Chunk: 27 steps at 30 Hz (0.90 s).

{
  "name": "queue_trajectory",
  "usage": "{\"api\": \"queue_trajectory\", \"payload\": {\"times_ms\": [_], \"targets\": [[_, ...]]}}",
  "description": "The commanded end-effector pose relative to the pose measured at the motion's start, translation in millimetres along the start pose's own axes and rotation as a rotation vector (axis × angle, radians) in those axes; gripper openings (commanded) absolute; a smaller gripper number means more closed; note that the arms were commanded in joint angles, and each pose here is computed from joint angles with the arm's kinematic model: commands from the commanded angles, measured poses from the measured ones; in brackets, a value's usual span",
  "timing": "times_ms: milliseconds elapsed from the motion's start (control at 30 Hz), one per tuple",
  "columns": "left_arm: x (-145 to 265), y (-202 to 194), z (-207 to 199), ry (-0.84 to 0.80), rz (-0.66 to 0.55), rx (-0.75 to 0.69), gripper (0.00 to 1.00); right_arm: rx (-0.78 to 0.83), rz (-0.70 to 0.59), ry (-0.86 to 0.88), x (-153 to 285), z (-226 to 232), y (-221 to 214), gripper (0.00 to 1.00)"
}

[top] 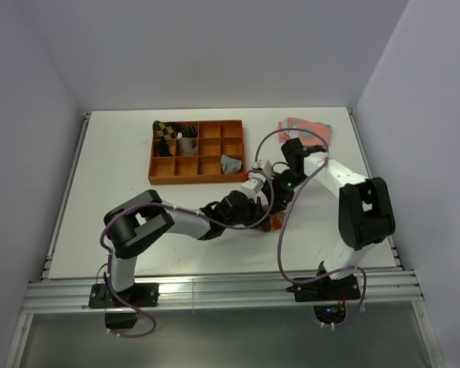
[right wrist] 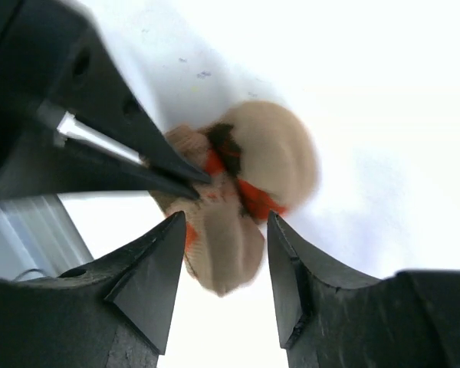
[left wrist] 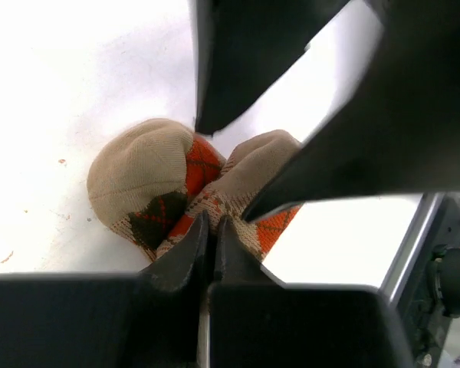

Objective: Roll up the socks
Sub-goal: Roll the sock at the center of the board.

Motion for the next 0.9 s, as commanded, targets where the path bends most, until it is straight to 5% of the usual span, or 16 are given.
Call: {"api": "queue_trajectory", "payload": {"times_ms": [0,467,867], "targets": [[12,-66,60,0.195,0.259,0.041,0.00,0.027,-0.132,-0.116,26,-11,14,0.54],[10,-66,61,0.152,0.420,0.253,0.00,0.195,-0.255,-0.329,67,20,-10,0.61],[9,-61,57,0.152,0.576,0.398,0.00,0.443,-0.133,-0.445,36,35,-29,0.70]]}}
Point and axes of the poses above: each gripper's point midway between its finger pads, its own x axis back along the fingers, its own z axis along the line the jaws close on, y = z × x, the point moved 3 cm from there along x, back along the fingers, and after that the axes turned 12 degrees about x, right-handed, at the moved point
